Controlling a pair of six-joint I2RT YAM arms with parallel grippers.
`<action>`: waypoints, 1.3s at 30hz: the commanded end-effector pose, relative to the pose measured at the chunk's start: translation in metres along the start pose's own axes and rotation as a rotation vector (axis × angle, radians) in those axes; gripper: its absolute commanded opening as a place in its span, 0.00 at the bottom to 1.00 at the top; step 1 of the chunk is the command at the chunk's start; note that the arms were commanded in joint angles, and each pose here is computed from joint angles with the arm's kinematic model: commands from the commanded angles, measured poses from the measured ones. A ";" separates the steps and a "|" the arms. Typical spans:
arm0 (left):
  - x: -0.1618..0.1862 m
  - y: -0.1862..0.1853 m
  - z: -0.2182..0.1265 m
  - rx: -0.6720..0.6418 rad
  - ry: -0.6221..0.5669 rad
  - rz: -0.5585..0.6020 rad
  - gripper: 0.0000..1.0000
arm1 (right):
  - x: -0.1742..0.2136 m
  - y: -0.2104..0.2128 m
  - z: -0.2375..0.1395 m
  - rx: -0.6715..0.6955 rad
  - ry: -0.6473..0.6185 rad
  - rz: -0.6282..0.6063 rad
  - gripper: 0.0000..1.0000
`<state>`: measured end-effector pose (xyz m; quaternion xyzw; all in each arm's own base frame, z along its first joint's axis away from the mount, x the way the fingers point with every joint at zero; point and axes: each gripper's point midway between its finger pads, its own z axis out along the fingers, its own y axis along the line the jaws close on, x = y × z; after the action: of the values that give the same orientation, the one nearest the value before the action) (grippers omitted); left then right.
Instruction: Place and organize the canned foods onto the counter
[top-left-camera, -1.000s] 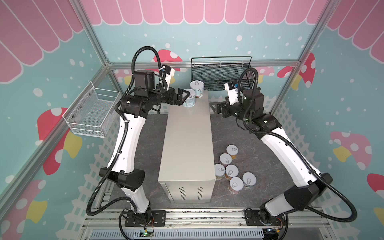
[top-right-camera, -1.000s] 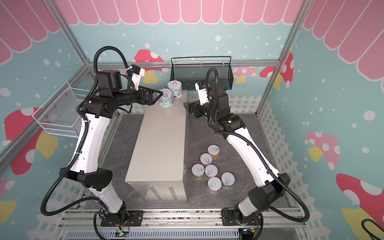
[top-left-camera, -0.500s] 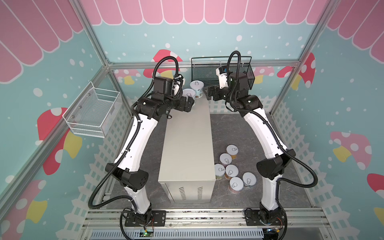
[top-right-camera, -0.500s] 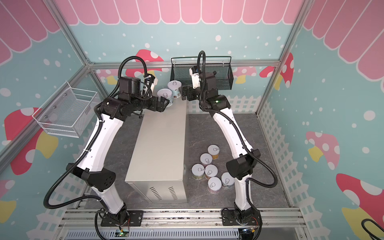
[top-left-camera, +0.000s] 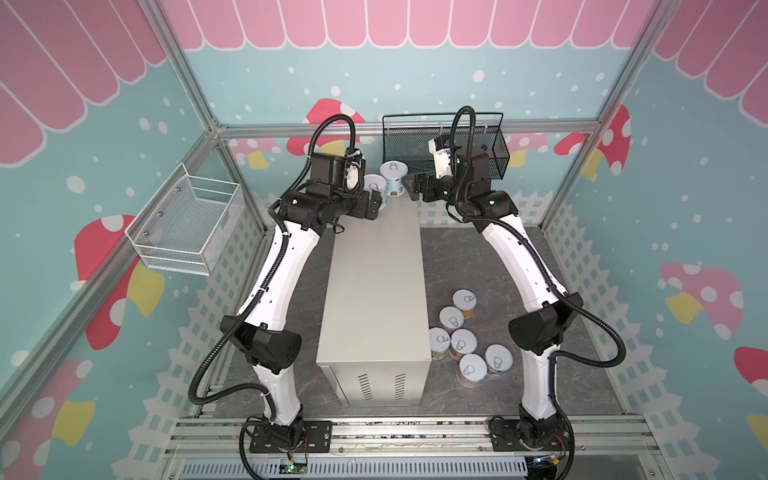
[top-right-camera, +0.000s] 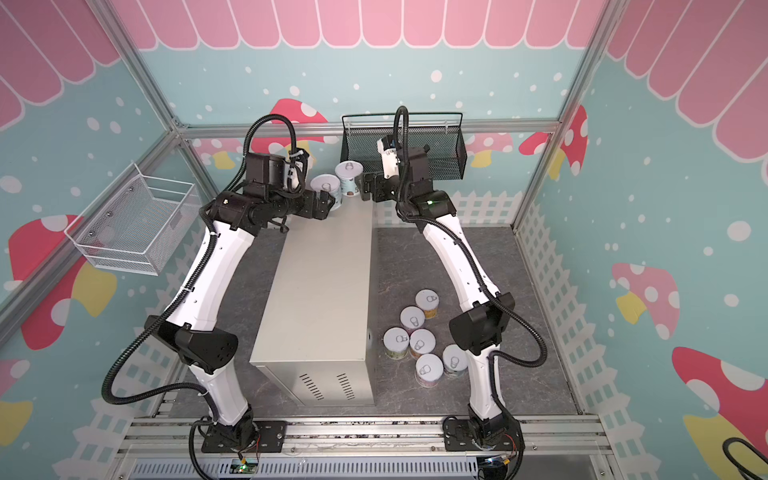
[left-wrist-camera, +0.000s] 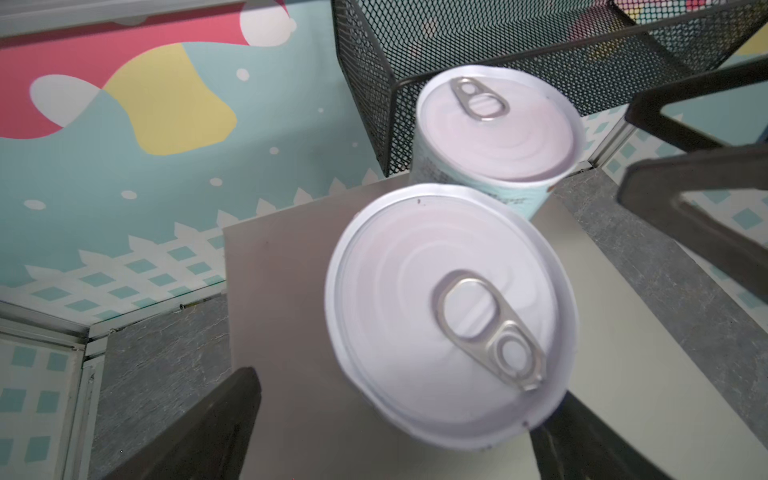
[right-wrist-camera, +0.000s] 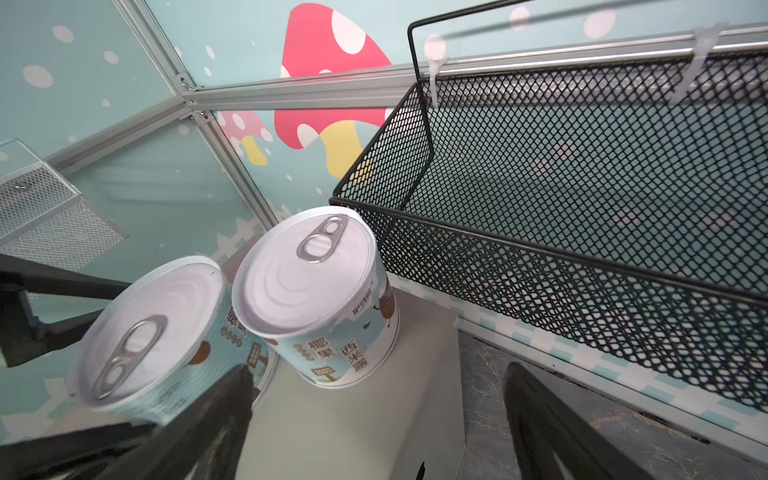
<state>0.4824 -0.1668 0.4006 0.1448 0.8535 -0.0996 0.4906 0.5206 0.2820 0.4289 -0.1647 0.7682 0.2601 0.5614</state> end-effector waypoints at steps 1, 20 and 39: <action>-0.015 0.007 0.000 0.018 -0.049 0.006 0.99 | -0.018 0.011 -0.010 -0.038 -0.053 0.006 0.95; -0.011 0.007 -0.045 0.069 -0.128 -0.116 0.99 | -0.011 -0.001 0.043 -0.060 -0.114 0.091 0.97; 0.025 -0.005 -0.106 0.103 -0.190 -0.144 0.99 | 0.016 -0.004 0.030 -0.013 0.030 0.070 0.98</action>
<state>0.3839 -0.1301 0.4327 0.0948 0.8068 -0.1793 0.5549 0.5510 0.3016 0.4257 -0.1347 0.7482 0.3073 0.5724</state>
